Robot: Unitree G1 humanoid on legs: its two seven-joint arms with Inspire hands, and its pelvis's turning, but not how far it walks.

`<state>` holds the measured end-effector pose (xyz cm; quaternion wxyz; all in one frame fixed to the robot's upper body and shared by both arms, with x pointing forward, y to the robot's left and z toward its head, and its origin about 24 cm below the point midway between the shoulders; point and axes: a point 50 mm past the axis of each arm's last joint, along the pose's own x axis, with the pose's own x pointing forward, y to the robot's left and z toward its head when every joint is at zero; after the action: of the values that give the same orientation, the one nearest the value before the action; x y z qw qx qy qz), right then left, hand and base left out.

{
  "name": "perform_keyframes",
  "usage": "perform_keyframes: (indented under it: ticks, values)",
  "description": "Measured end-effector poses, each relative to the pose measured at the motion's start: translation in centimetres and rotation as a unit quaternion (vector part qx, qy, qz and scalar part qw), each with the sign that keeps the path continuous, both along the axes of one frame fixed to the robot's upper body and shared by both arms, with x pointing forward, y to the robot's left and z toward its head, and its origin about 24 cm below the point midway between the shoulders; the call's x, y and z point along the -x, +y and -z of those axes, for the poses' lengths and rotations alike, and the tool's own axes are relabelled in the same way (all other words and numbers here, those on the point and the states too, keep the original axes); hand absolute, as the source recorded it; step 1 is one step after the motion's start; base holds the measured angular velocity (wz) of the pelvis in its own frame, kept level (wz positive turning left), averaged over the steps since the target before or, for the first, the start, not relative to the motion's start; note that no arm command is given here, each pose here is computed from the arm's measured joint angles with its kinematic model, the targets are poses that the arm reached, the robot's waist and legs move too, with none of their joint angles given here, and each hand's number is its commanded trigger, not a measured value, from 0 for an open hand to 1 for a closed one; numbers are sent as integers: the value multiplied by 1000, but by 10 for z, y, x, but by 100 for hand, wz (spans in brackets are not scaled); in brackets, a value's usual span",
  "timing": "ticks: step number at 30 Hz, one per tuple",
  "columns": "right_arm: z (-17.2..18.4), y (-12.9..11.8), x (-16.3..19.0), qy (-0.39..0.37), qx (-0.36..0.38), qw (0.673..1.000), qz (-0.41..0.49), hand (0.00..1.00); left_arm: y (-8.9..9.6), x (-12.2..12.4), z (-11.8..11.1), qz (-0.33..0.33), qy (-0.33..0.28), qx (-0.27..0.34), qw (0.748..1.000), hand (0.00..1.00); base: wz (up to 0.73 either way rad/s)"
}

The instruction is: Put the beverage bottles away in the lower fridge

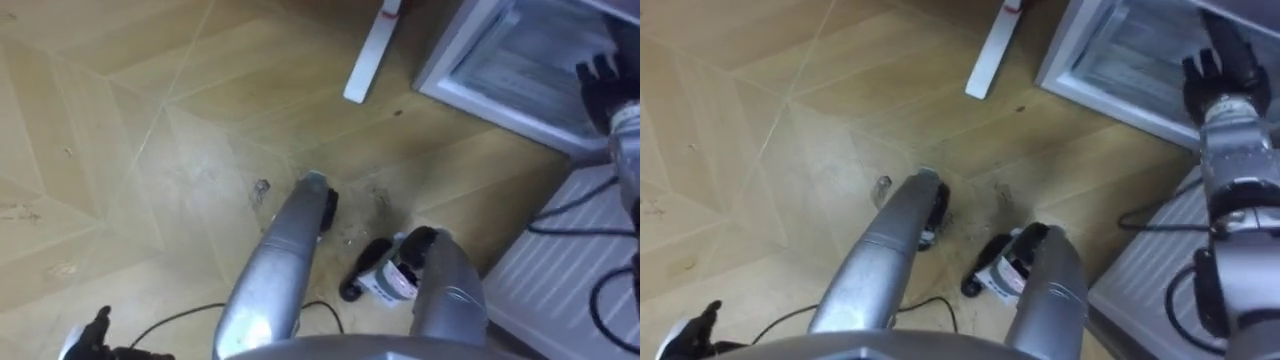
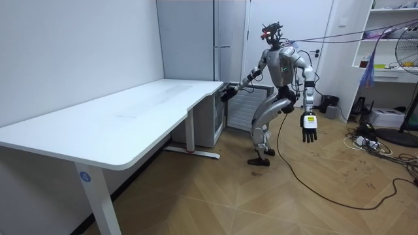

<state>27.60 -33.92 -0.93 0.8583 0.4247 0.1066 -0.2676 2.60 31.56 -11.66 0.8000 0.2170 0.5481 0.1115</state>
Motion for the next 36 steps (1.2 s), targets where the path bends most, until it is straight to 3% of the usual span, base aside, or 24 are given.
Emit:
perform_keyframes:
  ticks: [7, 11, 17, 24, 36]
  values:
    - [70, 10, 78, 143, 21, 986, -87, 0, -4, -9, 13, -2, 25, 17, 1000, 0, 0]
    - [105, 35, 119, 238, 31, 956, -169, 0, -20, -19, 24, -11, 22, 36, 999, 0, -11]
    - [131, 65, 161, 300, 15, 920, -251, 0, -47, -12, 36, -17, 24, 66, 997, 0, -3]
    - [149, 93, 200, 335, -36, 908, -250, 0, -62, 6, 43, -33, 44, 63, 997, 0, -7]
    - [158, 108, 235, 369, -66, 907, -191, 0, -71, -8, 41, -52, 4, 41, 998, 0, -22]
